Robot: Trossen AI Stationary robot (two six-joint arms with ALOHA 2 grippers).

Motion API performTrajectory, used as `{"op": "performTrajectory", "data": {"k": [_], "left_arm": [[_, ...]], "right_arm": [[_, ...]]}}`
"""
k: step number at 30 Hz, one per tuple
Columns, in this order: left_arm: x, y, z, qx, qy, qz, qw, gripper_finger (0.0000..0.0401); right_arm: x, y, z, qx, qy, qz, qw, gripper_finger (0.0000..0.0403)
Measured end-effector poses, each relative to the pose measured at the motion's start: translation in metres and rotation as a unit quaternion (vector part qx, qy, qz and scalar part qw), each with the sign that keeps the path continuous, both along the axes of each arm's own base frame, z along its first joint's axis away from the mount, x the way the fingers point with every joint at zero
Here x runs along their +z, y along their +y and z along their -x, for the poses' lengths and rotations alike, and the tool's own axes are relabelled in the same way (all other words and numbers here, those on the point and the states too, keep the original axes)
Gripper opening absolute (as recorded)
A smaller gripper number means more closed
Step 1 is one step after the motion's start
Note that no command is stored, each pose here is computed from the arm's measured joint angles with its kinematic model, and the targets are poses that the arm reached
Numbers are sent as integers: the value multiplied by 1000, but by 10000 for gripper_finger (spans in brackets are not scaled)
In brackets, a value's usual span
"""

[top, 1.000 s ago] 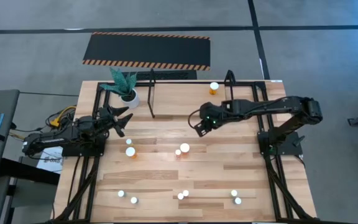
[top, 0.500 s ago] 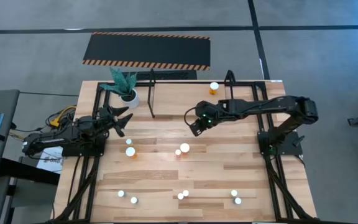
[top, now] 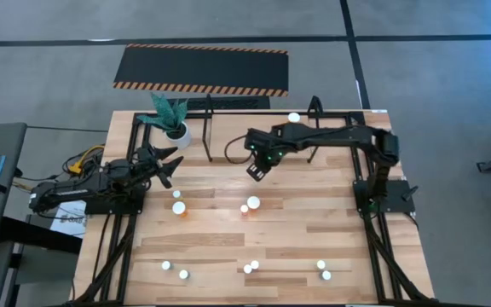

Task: Pick and place medicine bottles onto shelf by color
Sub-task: Put the yellow pill bottle on the shelf

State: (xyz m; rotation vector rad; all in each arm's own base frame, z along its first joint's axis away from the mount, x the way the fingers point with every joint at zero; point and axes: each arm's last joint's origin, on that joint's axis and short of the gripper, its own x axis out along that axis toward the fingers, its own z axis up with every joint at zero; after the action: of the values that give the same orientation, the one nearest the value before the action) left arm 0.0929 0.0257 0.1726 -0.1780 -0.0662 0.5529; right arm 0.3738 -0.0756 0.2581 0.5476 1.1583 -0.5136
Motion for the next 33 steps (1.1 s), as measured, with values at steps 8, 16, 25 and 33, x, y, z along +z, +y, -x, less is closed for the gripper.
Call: {"op": "performTrajectory", "data": {"k": [8, 16, 25, 33], "left_arm": [[0, 0, 0, 0, 2, 0, 1000, 208], [0, 0, 0, 0, 3, 0, 1000, 208], [0, 0, 0, 0, 3, 0, 1000, 208], [0, 0, 0, 0, 3, 0, 1000, 208]], "right_arm": [[-4, -44, 8, 16, 35, 14, 999, 113], [-5, -81, 27, 15, 61, 15, 998, 121], [-11, -101, 31, 87, 68, 43, 993, 148], [-13, -126, 36, 116, 55, 73, 989, 150]]}}
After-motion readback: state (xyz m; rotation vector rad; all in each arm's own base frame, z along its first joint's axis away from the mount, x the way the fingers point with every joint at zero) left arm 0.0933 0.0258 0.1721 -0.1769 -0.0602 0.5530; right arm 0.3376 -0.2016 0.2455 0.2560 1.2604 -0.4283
